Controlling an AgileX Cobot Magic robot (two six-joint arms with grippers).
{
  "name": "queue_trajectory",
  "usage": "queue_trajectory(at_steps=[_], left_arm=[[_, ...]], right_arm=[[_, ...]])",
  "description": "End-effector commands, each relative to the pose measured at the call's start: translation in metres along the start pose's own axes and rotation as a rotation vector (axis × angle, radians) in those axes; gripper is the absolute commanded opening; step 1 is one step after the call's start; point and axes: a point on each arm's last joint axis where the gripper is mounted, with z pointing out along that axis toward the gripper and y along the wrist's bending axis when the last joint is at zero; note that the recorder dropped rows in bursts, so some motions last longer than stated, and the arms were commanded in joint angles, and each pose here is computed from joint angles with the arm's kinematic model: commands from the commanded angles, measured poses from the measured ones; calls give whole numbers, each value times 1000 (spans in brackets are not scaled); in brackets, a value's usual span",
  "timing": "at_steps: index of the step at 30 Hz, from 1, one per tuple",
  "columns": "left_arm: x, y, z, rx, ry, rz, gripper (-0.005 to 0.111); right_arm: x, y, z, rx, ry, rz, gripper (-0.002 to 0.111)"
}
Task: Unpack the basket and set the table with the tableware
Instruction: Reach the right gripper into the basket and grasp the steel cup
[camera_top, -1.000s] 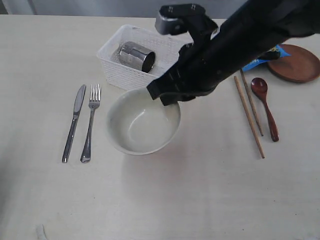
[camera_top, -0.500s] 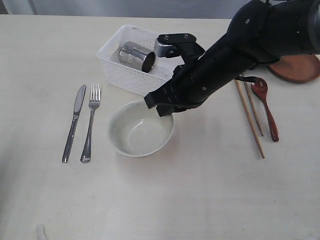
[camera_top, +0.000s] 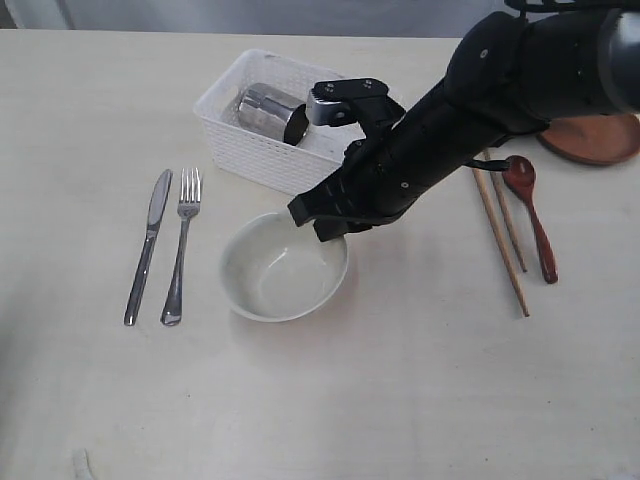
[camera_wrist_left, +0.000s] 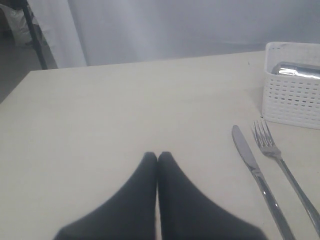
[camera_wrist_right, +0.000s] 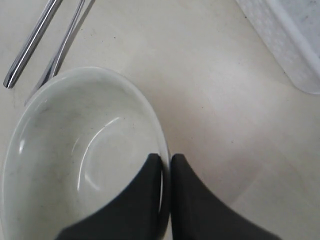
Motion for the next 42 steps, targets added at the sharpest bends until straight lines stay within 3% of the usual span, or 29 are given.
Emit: queue_trajectory(at_steps=[1, 14, 20, 23, 29, 37, 42], left_arm=[[1, 0, 0, 4, -1, 3, 0], [1, 0, 0, 4, -1, 3, 0], [1, 0, 0, 7, 0, -5, 0], [1, 0, 0, 7, 0, -5, 0], [1, 0, 0, 7, 0, -5, 0], [1, 0, 0, 7, 0, -5, 0], [1, 0, 0, 7, 0, -5, 0]], right_arm=[[0, -2, -1, 15, 4, -32, 0], [-5, -7, 0, 66, -78, -12, 0], [-1, -11, 10, 57, -35, 15, 0], [-1, -14, 14, 75, -38, 8, 8], [-7, -13, 10, 89, -61, -20, 37], [-42, 5, -47, 142, -105, -69, 39], [-77, 16, -86, 199, -256, -48, 38]])
